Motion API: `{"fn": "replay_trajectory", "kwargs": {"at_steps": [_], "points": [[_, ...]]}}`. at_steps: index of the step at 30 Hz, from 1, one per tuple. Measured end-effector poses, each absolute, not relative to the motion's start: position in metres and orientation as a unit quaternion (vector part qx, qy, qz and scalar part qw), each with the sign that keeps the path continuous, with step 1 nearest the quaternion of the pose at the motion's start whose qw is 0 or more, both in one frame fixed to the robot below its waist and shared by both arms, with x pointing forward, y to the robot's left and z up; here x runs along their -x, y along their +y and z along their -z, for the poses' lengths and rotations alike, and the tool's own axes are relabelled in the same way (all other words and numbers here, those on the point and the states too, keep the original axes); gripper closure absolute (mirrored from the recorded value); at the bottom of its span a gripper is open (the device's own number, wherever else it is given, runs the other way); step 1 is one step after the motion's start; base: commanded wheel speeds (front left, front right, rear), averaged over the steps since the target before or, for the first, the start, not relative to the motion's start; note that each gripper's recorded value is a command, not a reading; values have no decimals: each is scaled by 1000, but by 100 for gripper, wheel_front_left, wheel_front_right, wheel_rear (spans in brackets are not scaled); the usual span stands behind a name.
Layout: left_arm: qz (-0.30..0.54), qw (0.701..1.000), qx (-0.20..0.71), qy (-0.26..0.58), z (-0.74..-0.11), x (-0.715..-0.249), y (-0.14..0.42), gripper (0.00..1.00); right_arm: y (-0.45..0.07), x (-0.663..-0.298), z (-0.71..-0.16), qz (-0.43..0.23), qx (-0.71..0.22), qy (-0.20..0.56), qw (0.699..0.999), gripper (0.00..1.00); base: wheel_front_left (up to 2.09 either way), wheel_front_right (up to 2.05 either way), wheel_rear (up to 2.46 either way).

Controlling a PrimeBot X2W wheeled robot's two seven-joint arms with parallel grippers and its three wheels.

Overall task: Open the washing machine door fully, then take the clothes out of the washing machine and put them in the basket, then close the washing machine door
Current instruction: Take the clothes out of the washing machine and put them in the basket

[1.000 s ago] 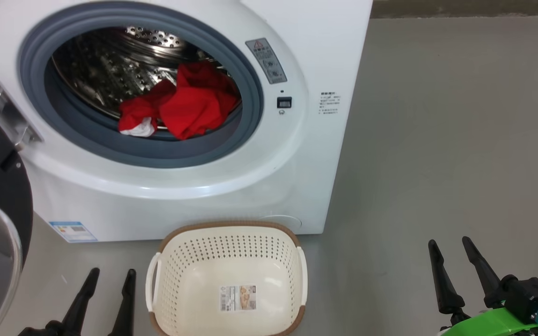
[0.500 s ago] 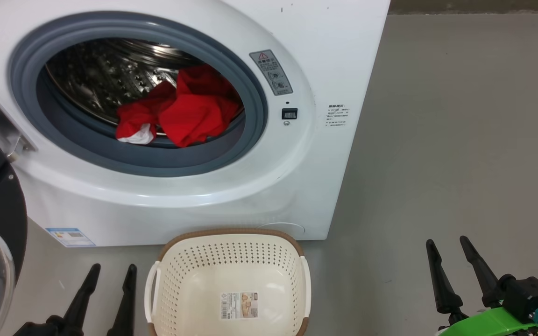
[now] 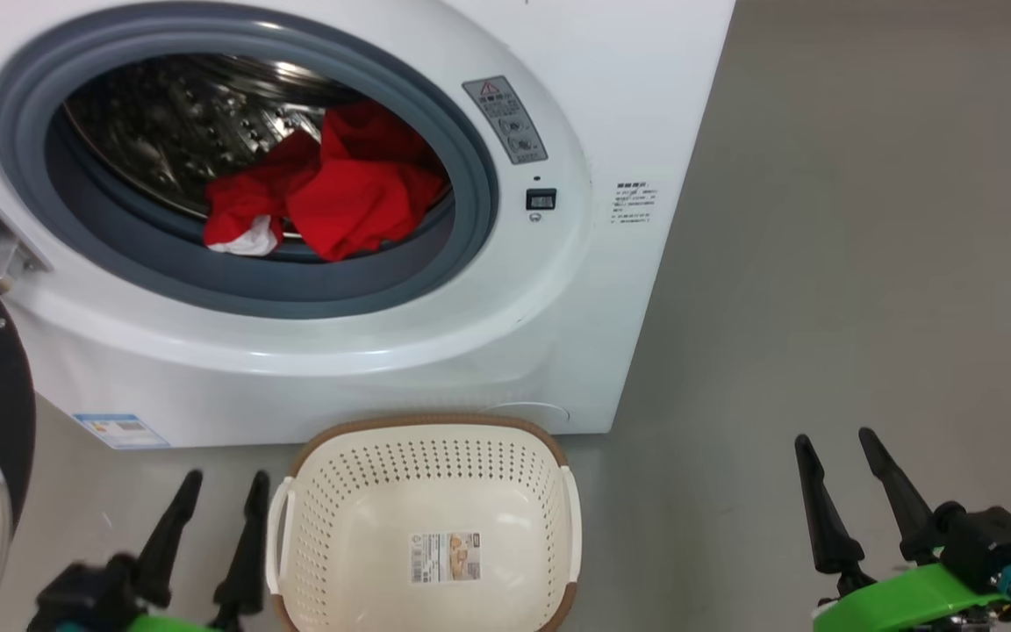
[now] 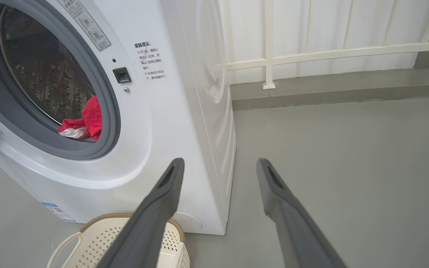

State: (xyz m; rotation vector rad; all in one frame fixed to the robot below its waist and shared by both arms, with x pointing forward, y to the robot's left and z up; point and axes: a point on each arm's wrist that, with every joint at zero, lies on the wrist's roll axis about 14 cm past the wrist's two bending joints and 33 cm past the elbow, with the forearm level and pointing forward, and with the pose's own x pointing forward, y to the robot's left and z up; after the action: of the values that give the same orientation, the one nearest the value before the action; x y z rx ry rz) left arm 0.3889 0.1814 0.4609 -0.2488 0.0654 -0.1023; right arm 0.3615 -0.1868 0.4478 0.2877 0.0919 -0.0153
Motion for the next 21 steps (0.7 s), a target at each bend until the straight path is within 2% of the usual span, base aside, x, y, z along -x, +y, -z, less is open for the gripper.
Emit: {"fn": "replay_trajectory", "kwargs": {"at_steps": [5, 12, 21], "points": [[70, 990, 120, 37, -458, -418, 168, 0, -185, -372, -448, 4, -144, 43, 989, 0, 0, 0, 0], [109, 988, 110, 22, -473, -498, 145, 0, -182, -396, -440, 2, -152, 48, 987, 0, 0, 0, 0], [119, 985, 104, 62, -458, -586, 135, 0, -183, -429, -422, 6, -164, 58, 985, 0, 0, 0, 0]]}}
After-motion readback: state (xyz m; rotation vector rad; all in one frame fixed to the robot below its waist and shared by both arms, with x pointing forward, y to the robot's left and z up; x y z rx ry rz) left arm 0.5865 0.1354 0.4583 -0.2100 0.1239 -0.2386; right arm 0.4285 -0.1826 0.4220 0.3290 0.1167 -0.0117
